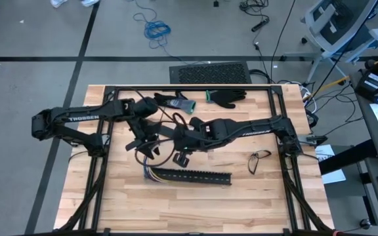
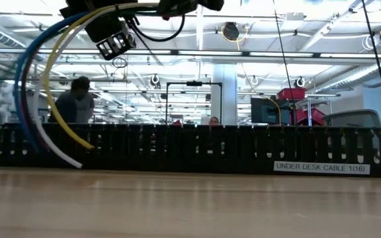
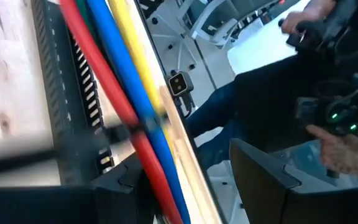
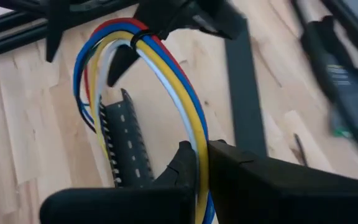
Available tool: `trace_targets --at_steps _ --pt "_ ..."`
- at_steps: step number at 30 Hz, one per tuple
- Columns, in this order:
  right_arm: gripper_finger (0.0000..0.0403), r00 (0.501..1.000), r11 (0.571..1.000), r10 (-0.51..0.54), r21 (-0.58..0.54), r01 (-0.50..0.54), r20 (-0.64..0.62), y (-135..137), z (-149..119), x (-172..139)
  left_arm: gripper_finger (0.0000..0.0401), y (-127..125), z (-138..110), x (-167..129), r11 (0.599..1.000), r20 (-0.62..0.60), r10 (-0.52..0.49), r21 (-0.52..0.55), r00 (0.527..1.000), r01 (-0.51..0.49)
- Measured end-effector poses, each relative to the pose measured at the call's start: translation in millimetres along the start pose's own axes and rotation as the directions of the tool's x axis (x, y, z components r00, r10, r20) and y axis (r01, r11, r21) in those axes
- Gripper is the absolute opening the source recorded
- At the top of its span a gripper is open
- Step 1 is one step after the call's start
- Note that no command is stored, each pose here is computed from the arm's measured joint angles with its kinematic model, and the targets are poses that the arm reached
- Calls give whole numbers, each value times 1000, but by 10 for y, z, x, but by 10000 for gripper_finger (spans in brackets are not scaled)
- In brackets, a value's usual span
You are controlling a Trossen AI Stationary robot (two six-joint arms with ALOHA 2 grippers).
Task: Ziptie cables
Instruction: Insert the cable wire into the black cable duct
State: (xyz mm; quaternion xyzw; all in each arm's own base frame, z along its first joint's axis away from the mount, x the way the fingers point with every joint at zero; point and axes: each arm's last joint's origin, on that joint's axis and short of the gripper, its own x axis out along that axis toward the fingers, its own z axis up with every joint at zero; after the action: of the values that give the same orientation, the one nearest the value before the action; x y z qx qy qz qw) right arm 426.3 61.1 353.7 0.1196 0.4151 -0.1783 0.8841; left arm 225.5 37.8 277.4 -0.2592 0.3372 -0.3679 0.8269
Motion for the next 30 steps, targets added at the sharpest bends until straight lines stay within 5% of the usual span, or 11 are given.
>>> trace_targets --at_steps 11,17,30 --pt "8 995 994 -96 55 94 31 -184 27 -271 141 27 90 -11 981 56 138 132 989 -144" --pt "8 989 987 -146 75 144 22 -225 12 -271 107 46 199 -26 964 140 230 103 963 -245" --pt "7 983 974 -179 145 172 37 -391 18 -571 22 44 222 -30 971 158 234 18 959 -240"
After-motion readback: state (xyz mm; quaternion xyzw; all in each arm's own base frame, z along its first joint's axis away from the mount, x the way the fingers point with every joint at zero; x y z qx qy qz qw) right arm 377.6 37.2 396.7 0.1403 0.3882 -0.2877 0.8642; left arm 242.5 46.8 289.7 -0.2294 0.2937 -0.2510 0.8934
